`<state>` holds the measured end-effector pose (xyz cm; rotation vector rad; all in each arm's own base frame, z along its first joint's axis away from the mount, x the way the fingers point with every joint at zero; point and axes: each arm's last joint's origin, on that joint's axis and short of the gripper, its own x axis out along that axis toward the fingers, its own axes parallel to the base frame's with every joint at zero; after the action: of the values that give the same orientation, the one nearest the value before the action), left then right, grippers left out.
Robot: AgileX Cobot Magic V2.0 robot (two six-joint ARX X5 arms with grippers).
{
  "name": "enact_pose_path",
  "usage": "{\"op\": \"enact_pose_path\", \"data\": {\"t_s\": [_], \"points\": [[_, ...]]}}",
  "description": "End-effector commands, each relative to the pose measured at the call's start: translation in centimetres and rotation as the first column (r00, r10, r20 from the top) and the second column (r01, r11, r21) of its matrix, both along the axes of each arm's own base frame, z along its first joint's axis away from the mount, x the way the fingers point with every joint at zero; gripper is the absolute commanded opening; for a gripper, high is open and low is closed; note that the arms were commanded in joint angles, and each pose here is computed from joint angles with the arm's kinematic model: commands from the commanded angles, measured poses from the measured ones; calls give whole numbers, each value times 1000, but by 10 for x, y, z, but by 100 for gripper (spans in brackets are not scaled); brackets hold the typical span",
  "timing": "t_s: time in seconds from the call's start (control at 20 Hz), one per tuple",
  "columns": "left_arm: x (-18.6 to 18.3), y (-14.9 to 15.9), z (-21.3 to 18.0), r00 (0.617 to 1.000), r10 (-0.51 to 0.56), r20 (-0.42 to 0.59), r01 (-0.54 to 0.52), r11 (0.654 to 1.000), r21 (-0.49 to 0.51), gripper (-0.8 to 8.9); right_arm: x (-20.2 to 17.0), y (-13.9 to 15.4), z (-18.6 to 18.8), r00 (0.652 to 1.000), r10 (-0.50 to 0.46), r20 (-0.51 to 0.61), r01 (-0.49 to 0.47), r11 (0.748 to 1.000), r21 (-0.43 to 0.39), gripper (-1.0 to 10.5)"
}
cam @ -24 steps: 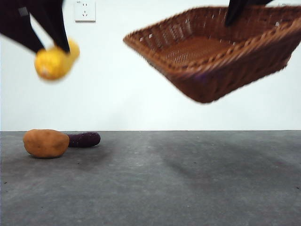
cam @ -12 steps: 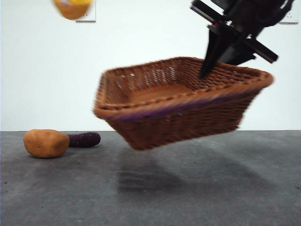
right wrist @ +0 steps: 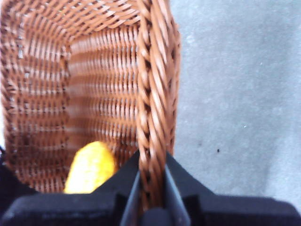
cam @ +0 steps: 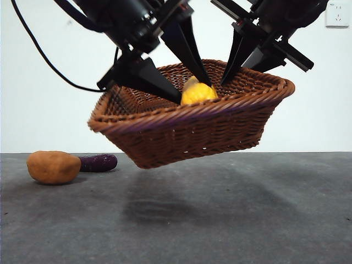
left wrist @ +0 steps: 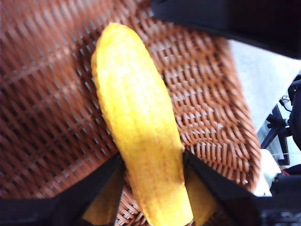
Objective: Help me put the vegetables on the table into the basket
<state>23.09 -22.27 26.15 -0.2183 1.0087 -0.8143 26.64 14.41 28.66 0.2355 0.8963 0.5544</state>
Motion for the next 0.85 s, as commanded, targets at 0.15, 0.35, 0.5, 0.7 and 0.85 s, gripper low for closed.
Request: {"op": "enact_pose_path", "data": {"t_s": [0.15,0.35,0.5,0.7,0.85], "points": [[-3,-5,-4,1000,-8,-30,8,1000,-8,318,1,1,0,1000,-1,1,1,1000,23,-10],[-5,-4,-6,998,-24,-60,24,1000,6,503,1,1,0,1000,1,2,-1,1000,22,-10],[-8,-1,0,998,-58,-26,58,998,11,503,1,1,-1,1000,7,-4,-7,1000,11,-10],[-18,29,33,995,-43,89,43,999,3,503,1,0,-1,1000,-3,14,3,1000,-14,-10],[-30,68,64,968,57,243,-69,997,41,503,3,-4,-1,1000,-8,14,8,1000,-12,-10]]}}
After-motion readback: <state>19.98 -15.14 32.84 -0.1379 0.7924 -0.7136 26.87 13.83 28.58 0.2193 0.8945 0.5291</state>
